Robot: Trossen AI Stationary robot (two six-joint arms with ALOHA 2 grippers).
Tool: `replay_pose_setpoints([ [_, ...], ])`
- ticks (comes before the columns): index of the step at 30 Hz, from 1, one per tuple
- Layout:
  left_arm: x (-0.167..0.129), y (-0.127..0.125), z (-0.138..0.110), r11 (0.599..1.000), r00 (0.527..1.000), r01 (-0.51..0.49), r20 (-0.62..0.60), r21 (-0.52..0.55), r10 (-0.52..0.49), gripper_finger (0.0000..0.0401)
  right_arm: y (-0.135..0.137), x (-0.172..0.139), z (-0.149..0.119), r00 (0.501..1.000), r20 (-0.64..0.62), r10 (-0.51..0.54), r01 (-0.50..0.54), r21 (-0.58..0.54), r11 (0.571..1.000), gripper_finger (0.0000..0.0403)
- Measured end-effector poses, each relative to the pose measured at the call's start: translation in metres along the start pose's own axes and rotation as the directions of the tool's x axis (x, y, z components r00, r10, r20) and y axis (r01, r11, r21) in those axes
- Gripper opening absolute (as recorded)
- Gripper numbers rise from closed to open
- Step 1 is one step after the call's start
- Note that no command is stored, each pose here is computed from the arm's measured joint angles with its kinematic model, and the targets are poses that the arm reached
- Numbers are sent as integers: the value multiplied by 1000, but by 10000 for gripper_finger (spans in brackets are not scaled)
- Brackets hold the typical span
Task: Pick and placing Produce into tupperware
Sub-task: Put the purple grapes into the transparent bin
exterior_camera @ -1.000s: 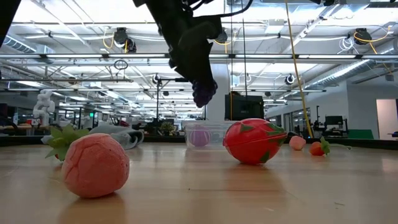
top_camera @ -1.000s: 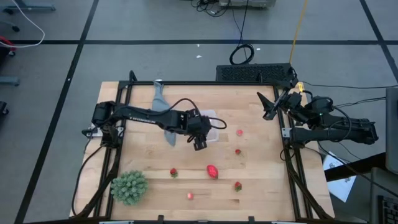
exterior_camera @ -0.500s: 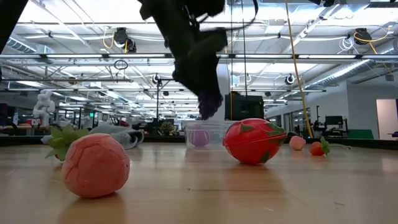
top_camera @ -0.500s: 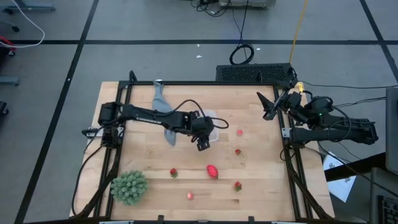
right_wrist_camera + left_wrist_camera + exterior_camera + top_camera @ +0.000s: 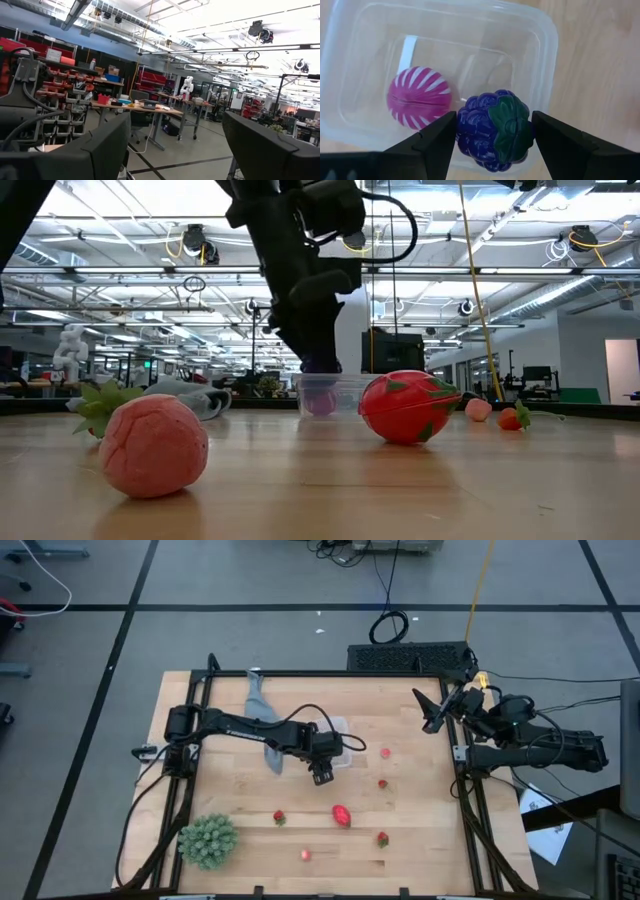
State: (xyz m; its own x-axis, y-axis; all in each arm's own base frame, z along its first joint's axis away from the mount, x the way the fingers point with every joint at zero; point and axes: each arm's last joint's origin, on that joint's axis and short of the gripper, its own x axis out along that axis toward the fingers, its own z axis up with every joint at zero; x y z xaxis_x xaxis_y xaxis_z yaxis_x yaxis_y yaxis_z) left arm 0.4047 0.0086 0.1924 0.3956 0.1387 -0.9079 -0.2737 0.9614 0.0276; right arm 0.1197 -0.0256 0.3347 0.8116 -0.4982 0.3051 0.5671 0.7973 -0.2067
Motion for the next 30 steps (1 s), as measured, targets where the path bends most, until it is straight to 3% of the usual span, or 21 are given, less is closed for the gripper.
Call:
replay_pose_setpoints([
  [30, 3, 16, 1, 1000, 999, -20, -27, -13, 19, 257, 0, 0, 0, 1000, -1, 0, 0, 4, 1000, 309],
])
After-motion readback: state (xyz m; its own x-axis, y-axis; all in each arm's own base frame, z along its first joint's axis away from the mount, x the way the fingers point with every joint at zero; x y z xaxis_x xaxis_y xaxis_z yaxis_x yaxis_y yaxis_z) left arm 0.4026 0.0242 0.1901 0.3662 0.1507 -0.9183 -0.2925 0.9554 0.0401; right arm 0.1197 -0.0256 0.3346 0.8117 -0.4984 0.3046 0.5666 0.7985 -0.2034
